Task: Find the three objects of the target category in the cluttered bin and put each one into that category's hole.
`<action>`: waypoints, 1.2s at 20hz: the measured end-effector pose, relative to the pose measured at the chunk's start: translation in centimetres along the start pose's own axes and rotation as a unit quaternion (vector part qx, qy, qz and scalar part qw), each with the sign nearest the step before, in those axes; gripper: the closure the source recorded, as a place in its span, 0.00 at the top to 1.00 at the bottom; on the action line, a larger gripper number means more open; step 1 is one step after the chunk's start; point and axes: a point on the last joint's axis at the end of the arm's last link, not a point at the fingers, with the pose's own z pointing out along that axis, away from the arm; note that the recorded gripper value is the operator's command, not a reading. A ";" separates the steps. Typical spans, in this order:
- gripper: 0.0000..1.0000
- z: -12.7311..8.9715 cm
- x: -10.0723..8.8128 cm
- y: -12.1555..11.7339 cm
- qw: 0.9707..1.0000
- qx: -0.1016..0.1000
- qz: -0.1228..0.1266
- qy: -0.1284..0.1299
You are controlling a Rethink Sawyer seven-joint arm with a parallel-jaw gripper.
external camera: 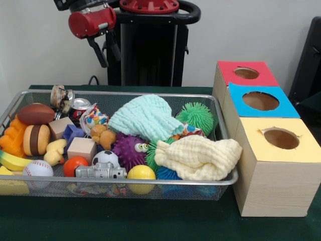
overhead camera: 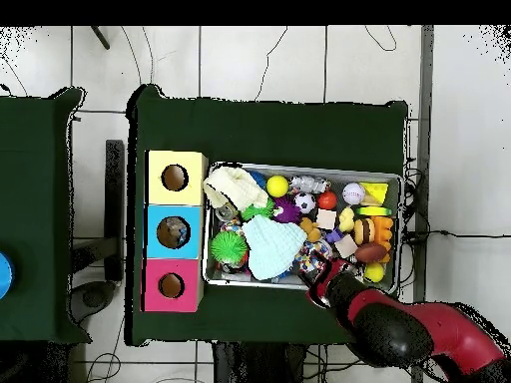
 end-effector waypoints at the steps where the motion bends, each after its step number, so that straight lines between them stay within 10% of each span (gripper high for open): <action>1: 1.00 0.5 -0.1 0.0 1.000 -0.005 -0.003 0.001; 9: 1.00 4.8 0.2 0.4 0.998 -0.040 -0.033 0.025; 24: 1.00 8.5 3.0 -1.6 0.998 -0.017 -0.058 0.037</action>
